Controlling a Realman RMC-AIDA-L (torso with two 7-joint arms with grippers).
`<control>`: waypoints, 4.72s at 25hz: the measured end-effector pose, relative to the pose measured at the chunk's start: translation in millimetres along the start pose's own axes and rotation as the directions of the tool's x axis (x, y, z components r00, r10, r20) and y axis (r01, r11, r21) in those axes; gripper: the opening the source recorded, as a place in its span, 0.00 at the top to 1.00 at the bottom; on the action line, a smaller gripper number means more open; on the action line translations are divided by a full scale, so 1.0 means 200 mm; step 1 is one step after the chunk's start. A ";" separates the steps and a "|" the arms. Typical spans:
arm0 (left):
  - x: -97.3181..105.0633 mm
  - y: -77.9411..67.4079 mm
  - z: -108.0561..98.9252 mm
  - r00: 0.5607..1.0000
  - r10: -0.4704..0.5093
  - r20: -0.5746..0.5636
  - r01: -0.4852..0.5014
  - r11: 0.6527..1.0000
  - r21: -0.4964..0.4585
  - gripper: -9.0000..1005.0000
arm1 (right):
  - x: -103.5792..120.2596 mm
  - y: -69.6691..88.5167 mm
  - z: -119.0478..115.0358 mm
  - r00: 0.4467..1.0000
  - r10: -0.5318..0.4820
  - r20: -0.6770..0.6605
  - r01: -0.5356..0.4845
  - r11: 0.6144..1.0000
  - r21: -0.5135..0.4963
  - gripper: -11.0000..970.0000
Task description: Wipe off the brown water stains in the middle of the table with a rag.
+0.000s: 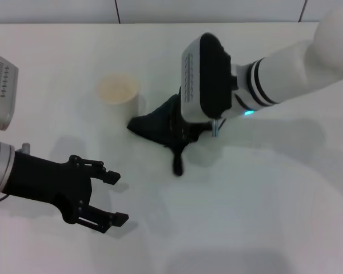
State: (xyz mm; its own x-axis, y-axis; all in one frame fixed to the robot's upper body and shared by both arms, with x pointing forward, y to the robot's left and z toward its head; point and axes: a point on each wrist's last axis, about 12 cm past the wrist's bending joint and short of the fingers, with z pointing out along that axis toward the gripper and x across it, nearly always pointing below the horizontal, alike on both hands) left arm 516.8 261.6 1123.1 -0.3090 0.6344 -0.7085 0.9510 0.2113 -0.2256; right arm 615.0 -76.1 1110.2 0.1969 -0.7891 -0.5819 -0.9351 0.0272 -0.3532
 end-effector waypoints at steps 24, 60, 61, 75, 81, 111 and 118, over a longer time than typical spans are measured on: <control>0.00 0.00 0.00 1.000 0.002 0.000 -0.002 1.000 -0.003 0.11 | -0.10 0.11 0.01 0.997 -0.060 0.053 0.065 0.993 -0.094 0.96; 0.00 0.02 -0.04 1.000 0.019 0.020 -0.018 0.999 -0.030 0.11 | 0.18 -0.03 -0.38 0.993 0.113 0.027 -0.109 0.988 -0.107 0.95; 0.00 0.02 -0.04 1.000 0.018 0.020 -0.018 0.999 -0.031 0.11 | 0.20 -0.03 -0.40 0.993 0.118 0.020 -0.115 0.987 -0.114 0.95; -0.01 0.05 -0.06 0.999 0.037 0.033 -0.035 0.997 -0.062 0.11 | 0.36 0.00 -0.51 0.976 0.219 -0.021 -0.220 0.966 -0.133 0.92; -0.02 0.05 -0.06 0.999 0.042 0.033 -0.039 0.997 -0.062 0.11 | 0.37 0.00 -0.49 0.966 0.254 -0.057 -0.259 0.957 -0.128 0.91; 0.03 0.04 -0.13 0.986 0.070 0.150 -0.053 0.992 -0.119 0.11 | 0.58 0.17 -0.81 0.882 0.384 0.273 -0.350 0.922 -0.165 0.53; 0.02 0.03 -0.15 0.981 0.081 0.175 -0.059 0.990 -0.124 0.11 | 0.60 0.21 -0.81 0.865 0.386 0.319 -0.353 0.922 -0.159 0.53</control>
State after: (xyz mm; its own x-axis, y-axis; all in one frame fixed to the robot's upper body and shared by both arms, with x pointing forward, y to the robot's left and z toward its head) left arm 521.1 288.8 1138.8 -0.2252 0.5098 -0.8303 0.9596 0.2637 -0.0984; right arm 552.6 -269.2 1143.8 -0.0970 -0.4767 -0.8737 -0.9785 0.2060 -0.0038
